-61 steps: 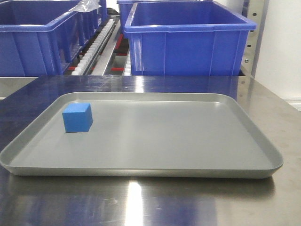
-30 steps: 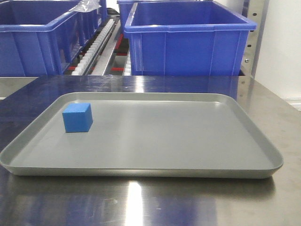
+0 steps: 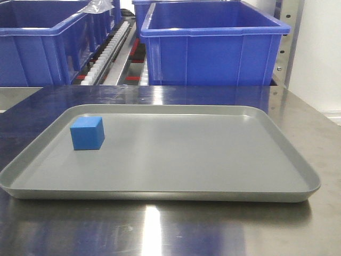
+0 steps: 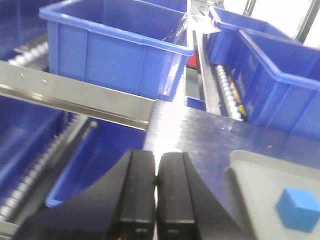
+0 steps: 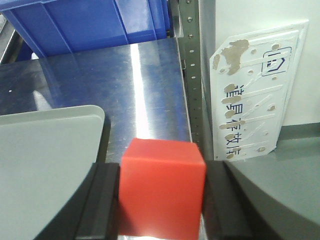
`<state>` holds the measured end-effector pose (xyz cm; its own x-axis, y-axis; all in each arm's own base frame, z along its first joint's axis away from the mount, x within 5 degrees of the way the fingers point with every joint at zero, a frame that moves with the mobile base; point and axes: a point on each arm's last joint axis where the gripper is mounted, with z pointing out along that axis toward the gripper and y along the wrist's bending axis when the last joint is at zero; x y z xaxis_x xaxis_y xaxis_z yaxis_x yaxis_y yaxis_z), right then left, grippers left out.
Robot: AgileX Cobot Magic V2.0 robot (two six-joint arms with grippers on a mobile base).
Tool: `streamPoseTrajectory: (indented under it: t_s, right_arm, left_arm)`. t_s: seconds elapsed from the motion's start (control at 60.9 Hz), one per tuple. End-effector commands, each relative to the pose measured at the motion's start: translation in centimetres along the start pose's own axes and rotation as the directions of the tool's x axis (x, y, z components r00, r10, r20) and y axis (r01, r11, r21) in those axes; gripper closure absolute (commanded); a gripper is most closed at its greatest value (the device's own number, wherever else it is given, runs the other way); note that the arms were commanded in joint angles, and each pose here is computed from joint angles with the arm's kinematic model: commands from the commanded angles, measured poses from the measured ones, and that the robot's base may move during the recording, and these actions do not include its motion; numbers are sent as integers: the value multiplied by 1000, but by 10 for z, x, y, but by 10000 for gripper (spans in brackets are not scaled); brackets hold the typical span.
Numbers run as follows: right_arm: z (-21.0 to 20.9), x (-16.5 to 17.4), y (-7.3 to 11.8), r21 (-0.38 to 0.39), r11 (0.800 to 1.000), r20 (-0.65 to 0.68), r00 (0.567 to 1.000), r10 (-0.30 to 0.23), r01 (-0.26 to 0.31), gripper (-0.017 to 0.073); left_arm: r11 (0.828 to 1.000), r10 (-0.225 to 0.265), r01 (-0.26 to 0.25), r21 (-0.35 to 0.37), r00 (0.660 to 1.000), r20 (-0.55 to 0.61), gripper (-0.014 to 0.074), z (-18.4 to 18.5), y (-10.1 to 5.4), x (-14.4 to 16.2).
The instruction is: Sort and place red and blue blocks on shelf
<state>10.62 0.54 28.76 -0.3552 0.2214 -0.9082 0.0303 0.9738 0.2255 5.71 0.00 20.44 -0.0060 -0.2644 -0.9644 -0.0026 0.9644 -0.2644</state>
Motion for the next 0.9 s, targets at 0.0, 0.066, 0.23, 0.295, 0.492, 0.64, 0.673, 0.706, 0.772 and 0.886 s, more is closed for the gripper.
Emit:
streamPoseTrajectory:
  t_s: [0.0, 0.066, 0.23, 0.295, 0.492, 0.64, 0.673, 0.706, 0.772, 0.886]
  right_arm:
    - [-4, -17, 3, -12, 1000, 121, 993, -9, 11, 503]
    - [-4, -17, 3, -12, 1000, 121, 993, -9, 11, 503]
    - [-4, -17, 3, -12, 1000, 121, 993, -9, 11, 503]
    - [-4, -17, 3, -12, 1000, 121, 993, -9, 11, 503]
    - [-4, -17, 3, -12, 1000, 121, 993, -9, 11, 503]
    - [-4, -17, 3, -12, 1000, 121, 993, -9, 11, 503]
    - [-4, -17, 3, -12, 1000, 121, 993, -9, 11, 503]
    - [-4, -17, 3, -12, 1000, 121, 993, -9, 11, 503]
    - [-4, -17, 3, -12, 1000, 121, 993, -9, 11, 503]
    - [-4, -17, 3, -12, 1000, 121, 993, -9, 11, 503]
  left_arm:
    - [998, -41, 39, 49, 998, 53, 449, 4, -10, -30]
    - [998, -16, 16, 65, 1000, -5, 449, 13, -19, -52]
    - [996, 85, -76, 42, 950, -301, 449, 53, -40, -102]
    - [995, 101, -98, 27, 920, -378, 449, 71, -46, -116]
    - [993, 97, -120, -7, 842, -531, 449, 110, -52, -123]
    - [994, 86, -106, -6, 836, -542, 449, 119, -54, -120]
    - [995, 77, -100, -10, 827, -556, 449, 120, -54, -118]
    - [995, 70, -94, -13, 820, -568, 449, 119, -54, -117]
    - [996, 59, -84, -17, 811, -581, 449, 118, -54, -116]
    - [997, 49, -79, -23, 794, -606, 449, 117, -54, -113]
